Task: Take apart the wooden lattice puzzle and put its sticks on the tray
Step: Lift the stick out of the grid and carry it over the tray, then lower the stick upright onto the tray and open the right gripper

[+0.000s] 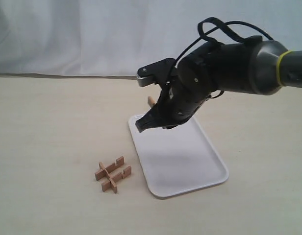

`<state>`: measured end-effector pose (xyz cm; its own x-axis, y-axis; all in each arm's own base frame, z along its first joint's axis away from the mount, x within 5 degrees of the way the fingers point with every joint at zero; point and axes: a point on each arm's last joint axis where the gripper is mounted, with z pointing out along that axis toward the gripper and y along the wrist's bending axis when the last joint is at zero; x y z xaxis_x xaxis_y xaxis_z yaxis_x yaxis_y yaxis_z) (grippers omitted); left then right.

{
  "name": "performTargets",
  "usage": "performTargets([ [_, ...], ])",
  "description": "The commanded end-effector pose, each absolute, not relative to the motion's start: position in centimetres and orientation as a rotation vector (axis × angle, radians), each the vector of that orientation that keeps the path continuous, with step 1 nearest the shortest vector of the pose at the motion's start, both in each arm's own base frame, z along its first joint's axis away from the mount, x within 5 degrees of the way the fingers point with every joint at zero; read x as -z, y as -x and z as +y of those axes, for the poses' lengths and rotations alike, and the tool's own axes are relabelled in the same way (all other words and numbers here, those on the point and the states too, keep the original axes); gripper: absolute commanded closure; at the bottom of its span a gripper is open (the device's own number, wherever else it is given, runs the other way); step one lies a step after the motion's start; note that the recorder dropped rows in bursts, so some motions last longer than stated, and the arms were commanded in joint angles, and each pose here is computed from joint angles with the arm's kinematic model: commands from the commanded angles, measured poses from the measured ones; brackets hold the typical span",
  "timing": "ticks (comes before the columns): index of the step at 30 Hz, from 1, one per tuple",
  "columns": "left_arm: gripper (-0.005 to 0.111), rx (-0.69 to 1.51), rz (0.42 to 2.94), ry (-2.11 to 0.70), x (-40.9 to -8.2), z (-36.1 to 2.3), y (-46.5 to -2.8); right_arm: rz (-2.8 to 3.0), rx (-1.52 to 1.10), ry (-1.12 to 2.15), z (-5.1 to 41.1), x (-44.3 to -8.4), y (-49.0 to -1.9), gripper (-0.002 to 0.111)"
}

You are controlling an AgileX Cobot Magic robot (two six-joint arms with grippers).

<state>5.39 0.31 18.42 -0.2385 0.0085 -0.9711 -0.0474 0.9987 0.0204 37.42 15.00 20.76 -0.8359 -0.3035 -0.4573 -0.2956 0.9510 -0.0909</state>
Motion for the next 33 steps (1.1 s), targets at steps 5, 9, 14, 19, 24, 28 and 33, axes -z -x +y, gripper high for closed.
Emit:
performTargets([
  [5, 0.107, -0.047, 1.792, 0.031, -18.5, 0.3, -5.4, 2.712, -0.199, 0.378, 13.9, -16.6, -40.7, 0.104],
  [9, 0.107, -0.047, 1.792, 0.031, -18.5, 0.3, -5.4, 2.765, -0.279, 0.354, 14.9, -15.0, -42.0, 0.104],
  [14, 0.107, -0.047, 1.792, 0.031, -18.5, 0.3, -5.4, 2.774, -0.330, 0.283, 15.3, -13.4, -42.7, 0.104],
  [19, 0.107, -0.047, 1.792, 0.031, -18.5, 0.3, -5.4, 2.777, -0.334, 0.195, 15.4, -12.5, -43.1, 0.104],
  [24, 0.107, -0.047, 1.792, 0.031, -18.5, 0.3, -5.4, 2.771, -0.340, 0.173, 15.4, -12.8, -43.2, 0.090],
  [28, 0.107, -0.047, 1.792, 0.031, -18.5, 0.3, -5.4, 2.776, -0.347, 0.183, 15.5, -13.6, -43.3, 0.069],
  [33, 0.107, -0.047, 1.792, 0.031, -18.5, 0.3, -5.4, 2.755, -0.347, 0.256, 15.6, -16.7, -43.0, 0.060],
])
